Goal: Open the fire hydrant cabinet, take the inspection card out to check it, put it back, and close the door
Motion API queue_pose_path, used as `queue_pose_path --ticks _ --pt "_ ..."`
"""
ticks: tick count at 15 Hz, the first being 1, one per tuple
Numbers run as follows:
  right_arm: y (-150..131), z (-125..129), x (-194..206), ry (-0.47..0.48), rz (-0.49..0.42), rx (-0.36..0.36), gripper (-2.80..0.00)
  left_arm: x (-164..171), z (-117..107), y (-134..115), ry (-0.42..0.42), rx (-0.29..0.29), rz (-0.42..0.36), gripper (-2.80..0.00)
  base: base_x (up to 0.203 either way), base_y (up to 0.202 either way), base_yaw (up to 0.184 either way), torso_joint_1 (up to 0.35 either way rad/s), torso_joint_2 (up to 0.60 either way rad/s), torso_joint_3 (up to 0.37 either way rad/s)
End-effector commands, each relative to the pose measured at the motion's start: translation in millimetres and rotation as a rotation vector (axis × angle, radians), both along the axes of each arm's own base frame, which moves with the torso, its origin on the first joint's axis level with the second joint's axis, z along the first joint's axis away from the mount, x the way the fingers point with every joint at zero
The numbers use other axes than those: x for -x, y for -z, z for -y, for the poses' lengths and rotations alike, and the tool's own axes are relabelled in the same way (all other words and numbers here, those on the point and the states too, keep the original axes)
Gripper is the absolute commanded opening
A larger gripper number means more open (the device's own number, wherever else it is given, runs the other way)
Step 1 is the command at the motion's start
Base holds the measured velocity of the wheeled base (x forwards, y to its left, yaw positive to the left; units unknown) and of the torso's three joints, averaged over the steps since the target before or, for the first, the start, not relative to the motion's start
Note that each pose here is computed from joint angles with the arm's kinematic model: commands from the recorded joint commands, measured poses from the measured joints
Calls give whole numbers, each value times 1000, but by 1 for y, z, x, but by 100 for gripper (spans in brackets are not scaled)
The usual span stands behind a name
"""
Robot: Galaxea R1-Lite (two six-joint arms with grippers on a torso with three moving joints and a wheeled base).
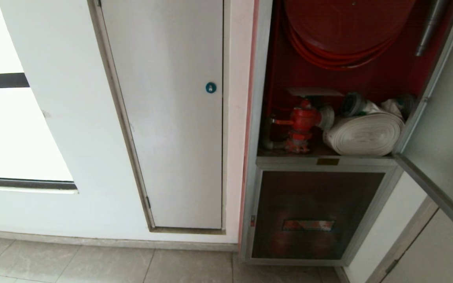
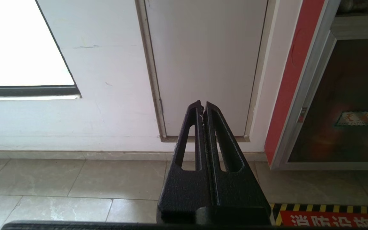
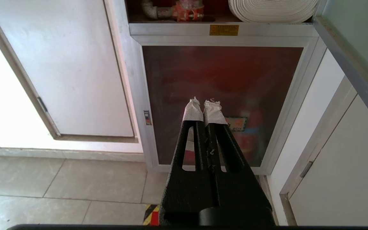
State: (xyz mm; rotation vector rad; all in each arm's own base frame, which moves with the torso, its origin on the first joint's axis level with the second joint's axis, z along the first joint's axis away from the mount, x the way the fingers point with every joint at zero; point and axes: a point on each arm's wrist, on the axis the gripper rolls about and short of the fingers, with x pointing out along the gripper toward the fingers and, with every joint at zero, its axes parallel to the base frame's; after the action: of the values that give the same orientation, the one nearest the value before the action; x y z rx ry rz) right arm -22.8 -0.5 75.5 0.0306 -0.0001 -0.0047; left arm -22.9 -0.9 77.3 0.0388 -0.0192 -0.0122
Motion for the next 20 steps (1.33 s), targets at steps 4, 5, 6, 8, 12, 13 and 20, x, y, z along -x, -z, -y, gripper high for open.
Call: queue_pose_path --ticks 4,5,6,8,12,13,20 --pt "0 0 0 0 3 0 -280 -1 0 2 0 -1 -8 -280 0 0 0 0 0 0" --pt "0 0 0 -1 2 0 -280 -1 0 2 -2 -1 -8 -280 0 0 0 0 0 0" --pt "0 0 0 0 3 0 -280 -1 0 2 -1 -1 -8 -280 0 0 0 0 0 0" --pt "0 0 0 -2 2 0 -280 -1 0 2 0 -1 -7 -280 39 0 -2 0 -1 1" --pt "0 0 0 -2 2 0 -280 -1 0 2 0 -1 -8 -280 191 0 -2 10 4 -1" --pt "0 0 0 0 2 0 -280 -1 0 2 -1 -1 -8 -280 191 0 0 5 0 2" --pt "0 0 0 -1 2 0 -280 -1 0 2 -2 -1 -8 -280 196 0 -1 4 1 3"
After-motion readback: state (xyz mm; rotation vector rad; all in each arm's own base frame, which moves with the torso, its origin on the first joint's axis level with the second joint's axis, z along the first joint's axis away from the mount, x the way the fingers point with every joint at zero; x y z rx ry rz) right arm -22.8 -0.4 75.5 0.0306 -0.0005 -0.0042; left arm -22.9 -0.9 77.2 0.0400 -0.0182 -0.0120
